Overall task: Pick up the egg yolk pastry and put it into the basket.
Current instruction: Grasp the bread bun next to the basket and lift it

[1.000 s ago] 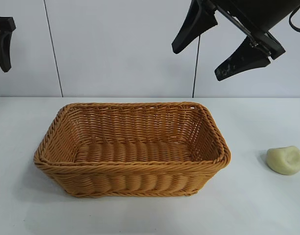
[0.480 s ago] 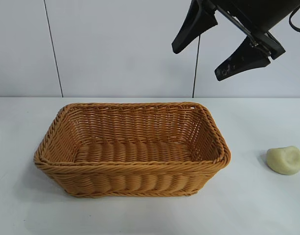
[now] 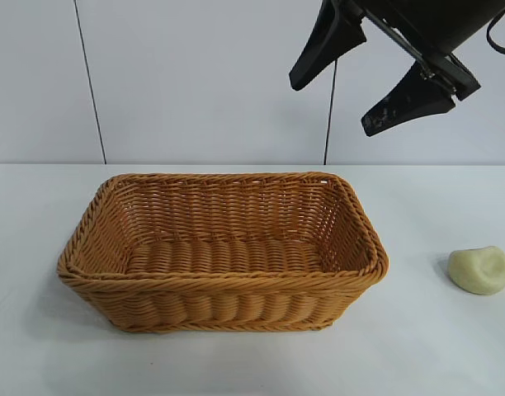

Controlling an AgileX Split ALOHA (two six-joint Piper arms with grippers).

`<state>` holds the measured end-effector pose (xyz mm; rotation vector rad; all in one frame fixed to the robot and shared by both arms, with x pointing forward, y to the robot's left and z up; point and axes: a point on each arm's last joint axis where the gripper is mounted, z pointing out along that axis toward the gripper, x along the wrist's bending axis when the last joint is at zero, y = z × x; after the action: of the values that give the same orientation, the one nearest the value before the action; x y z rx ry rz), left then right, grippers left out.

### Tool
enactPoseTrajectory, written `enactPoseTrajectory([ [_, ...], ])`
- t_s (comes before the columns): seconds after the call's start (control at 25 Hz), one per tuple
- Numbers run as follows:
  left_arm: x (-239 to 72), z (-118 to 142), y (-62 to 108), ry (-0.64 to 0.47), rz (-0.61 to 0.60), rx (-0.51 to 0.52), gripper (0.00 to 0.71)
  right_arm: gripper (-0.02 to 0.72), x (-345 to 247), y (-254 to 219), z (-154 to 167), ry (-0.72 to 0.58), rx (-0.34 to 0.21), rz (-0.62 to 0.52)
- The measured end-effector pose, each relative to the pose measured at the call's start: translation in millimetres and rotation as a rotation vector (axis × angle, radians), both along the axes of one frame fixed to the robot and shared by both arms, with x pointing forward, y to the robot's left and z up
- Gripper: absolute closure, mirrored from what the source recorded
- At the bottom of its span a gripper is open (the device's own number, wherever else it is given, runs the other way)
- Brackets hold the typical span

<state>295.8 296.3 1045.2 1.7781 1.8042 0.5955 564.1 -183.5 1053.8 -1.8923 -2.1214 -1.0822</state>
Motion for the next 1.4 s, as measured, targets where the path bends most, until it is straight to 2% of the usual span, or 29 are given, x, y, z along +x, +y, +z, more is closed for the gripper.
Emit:
enactPoseTrajectory([
  [0.24,-31.0,3.3,-1.0,-0.185,-0.005,-0.017,0.015,0.062,0.0,-0.9,-0.7,-0.004,-0.017,0.006],
  [0.36,-43.2,4.7,-0.9,-0.265,-0.006,-0.019,0.015,0.062,-0.2,-4.0,-3.0,-0.015,-0.071,0.024],
  [0.56,-60.9,5.0,-0.8,-0.381,-0.007,-0.021,0.015,0.062,-1.0,-14.1,-9.3,0.008,-0.201,0.006],
  [0.72,-62.0,4.6,-0.8,-0.387,-0.007,-0.021,0.015,0.062,-0.5,-25.2,-13.2,0.028,-0.302,-0.034],
  [0.8,-62.1,4.6,-0.9,-0.388,-0.008,-0.022,0.015,0.062,1.1,-35.2,-14.2,0.039,-0.329,-0.067],
  [1.16,-62.2,4.6,-1.0,-0.388,-0.008,-0.022,0.015,0.062,10.1,-105.3,-14.8,0.082,-0.346,-0.276],
  [1.4,-62.2,4.6,-1.0,-0.388,-0.008,-0.022,0.015,0.062,12.0,-117.6,-23.8,0.117,-0.396,-0.279],
])
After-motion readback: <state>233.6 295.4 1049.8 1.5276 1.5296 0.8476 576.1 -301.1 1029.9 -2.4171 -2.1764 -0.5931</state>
